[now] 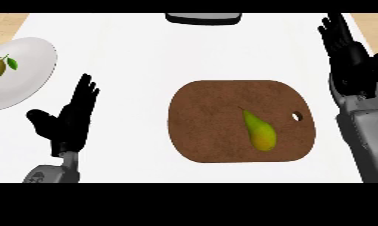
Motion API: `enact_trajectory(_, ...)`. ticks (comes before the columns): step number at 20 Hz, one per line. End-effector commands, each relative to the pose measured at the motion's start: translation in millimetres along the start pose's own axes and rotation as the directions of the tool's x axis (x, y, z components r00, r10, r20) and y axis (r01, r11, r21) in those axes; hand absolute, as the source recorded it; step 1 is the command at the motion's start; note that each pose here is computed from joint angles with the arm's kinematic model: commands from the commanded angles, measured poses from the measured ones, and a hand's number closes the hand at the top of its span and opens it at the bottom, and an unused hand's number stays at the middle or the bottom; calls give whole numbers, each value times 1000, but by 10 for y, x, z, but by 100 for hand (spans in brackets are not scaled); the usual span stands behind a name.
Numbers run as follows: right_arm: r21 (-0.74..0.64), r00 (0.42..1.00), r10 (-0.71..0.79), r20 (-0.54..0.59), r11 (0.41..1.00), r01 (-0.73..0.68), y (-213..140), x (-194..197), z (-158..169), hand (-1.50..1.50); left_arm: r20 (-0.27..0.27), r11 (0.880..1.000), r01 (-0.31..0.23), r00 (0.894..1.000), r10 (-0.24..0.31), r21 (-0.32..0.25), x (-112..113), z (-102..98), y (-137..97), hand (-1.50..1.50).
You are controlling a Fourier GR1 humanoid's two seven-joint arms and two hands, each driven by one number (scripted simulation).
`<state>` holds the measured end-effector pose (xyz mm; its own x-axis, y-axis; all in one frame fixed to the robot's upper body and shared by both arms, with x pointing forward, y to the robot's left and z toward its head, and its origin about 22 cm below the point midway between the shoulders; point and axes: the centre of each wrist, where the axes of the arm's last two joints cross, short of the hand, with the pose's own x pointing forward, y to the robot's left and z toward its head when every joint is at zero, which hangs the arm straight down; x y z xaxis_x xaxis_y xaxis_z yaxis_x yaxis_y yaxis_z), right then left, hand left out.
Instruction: Pick the pear from the cutting board and place it in the pan
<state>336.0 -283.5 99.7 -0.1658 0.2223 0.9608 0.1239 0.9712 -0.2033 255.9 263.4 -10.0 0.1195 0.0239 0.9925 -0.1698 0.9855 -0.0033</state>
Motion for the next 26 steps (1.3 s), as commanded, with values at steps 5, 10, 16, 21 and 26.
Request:
enact_trajectory(5,212,902,-218,-373,927,311,309,-305,286,150,-170,994,-56,983,72,98,-330,175,53,0)
enact_trajectory(10,225,978,131,-163,970,-92,504,-211,866,-150,-249,991,-78,963,103,108,-509,347,52,0)
enact_trajectory(16,167,958,228,-172,965,-200,645,111,1556,-150,-214,988,-93,970,117,122,-345,427,4,0)
enact_trajectory(21,121,892,392,-224,920,-374,702,404,1424,-150,-206,992,-91,973,106,82,-318,412,-40,0)
enact_trajectory(26,171,816,498,-295,867,-468,749,587,1015,-150,-213,995,-80,973,91,59,-423,310,-91,0)
